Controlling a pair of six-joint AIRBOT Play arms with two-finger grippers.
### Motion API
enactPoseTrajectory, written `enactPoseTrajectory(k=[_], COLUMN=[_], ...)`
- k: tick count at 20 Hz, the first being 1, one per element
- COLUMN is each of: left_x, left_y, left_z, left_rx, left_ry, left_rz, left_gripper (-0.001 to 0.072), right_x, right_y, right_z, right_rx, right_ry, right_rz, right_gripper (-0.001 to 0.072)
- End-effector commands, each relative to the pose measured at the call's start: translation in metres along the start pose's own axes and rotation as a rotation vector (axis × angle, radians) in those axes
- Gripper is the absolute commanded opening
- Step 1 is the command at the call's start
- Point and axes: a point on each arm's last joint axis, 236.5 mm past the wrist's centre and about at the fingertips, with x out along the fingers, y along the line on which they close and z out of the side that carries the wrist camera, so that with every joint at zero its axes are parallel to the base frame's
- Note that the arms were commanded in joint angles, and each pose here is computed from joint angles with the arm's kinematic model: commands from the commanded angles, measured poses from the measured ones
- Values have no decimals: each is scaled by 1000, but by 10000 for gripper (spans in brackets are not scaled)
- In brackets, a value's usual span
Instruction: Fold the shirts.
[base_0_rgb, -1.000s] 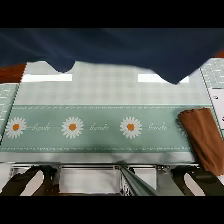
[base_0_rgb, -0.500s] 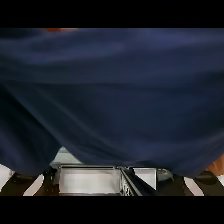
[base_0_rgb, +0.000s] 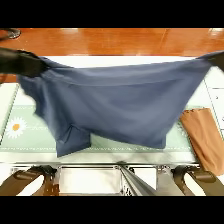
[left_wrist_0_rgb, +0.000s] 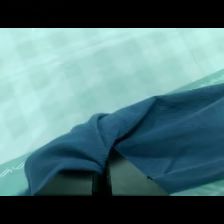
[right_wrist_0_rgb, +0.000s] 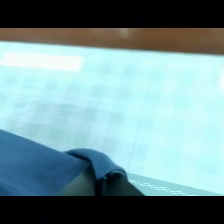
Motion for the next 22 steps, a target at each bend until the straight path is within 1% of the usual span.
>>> enactPoseTrajectory(k=[1,4,6,9,10,11,12,13,14,16,18,20,21,22], left_x=[90,138,157,174,177,177,175,169,160,135,116,107,106,107], left_y=[33,54,64,60,57,56,59,68,83,129,166,175,169,162], left_z=[7,24,29,33,33,33,31,24,13,-26,-90,-172,-205,-223], left_rx=[-72,-125,-209,-309,-327,-331,-331,-333,-340,-385,-524,-728,-839,-921], left_ry=[22,-36,-60,-78,-77,-74,-64,-25,25,159,312,449,465,433], left_rz=[8,25,38,-6,-23,-28,-23,-12,13,82,100,74,42,-2], left_gripper=[22,23,23,24,46,254,602,701,700,700,700,701,700,700], right_x=[105,193,242,293,304,309,310,301,286,236,177,148,142,139], right_y=[-35,-67,-86,-108,-113,-115,-117,-126,-140,-181,-227,-241,-236,-225], right_z=[-12,-7,-10,-14,-15,-14,-15,-17,-22,-53,-101,-123,-133,-148], right_rx=[95,219,280,362,400,433,446,438,428,415,390,437,482,525], right_ry=[74,66,85,112,122,129,149,187,232,391,571,523,456,417], right_rz=[26,33,27,16,18,29,43,43,25,-59,-205,-260,-260,-243], right_gripper=[28,28,28,29,40,296,641,622,622,621,618,618,618,618])
